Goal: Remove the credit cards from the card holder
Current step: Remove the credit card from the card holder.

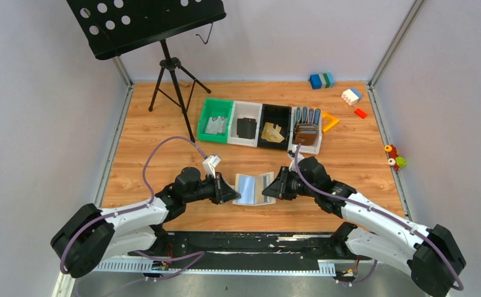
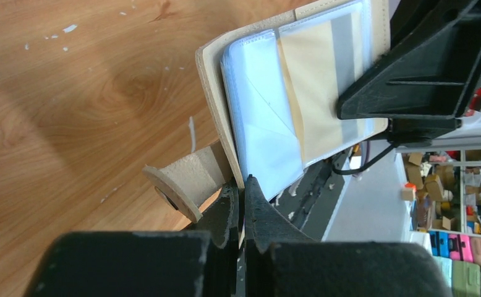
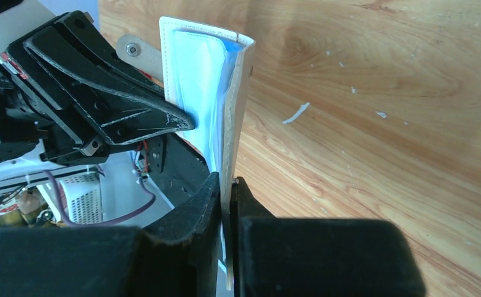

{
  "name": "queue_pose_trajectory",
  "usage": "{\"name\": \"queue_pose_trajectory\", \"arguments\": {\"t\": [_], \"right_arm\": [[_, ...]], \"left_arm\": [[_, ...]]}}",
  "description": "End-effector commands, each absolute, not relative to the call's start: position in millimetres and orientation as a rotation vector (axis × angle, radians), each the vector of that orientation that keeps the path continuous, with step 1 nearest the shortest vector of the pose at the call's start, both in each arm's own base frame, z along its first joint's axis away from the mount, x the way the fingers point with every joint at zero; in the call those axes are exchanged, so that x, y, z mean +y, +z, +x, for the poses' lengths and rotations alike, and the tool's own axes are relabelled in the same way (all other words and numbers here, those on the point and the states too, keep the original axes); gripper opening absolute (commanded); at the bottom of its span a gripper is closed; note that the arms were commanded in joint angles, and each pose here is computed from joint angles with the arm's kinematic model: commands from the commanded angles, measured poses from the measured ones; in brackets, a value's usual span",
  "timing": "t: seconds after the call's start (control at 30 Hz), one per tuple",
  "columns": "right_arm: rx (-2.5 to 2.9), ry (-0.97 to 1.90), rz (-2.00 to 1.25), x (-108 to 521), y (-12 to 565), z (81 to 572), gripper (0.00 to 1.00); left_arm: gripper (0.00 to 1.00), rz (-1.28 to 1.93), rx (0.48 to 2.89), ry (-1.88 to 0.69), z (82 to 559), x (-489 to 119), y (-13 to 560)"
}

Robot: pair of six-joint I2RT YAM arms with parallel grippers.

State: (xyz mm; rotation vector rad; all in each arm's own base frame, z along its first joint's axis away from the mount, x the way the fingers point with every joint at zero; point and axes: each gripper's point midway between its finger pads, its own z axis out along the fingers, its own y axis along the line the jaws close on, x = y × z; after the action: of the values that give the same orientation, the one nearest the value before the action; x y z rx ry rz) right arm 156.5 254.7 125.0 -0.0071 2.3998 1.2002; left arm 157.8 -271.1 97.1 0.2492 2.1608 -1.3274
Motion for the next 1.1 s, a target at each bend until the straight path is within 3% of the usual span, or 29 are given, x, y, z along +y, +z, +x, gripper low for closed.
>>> {"name": "queue_pose_trajectory", "arguments": {"t": [0.0,0.17,0.4,0.47,1.07], "right_arm": [[2.365,1.164,-0.046,259.2,127.3,164.7,0.09],[2.410,1.165,-0.024,261.4,106.3,160.2,0.10],[2.429,1.131,-0.020,258.8,93.4,159.2,0.31],[2.430,1.126,-0.019,257.3,91.3,158.4,0.32],[2.476,1.127,-0.050,265.4,81.1,159.3,0.10]], "left_arm": [[0.00,0.292,2.140,-1.233,172.9,-272.3,86.7],[0.00,0.307,2.150,-1.245,173.0,-280.8,77.6],[0.00,0.325,2.191,-1.188,174.7,-279.6,64.3],[0.00,0.327,2.203,-1.169,174.8,-277.8,61.9],[0.00,0.357,2.232,-1.170,170.2,-279.7,58.0]]}}
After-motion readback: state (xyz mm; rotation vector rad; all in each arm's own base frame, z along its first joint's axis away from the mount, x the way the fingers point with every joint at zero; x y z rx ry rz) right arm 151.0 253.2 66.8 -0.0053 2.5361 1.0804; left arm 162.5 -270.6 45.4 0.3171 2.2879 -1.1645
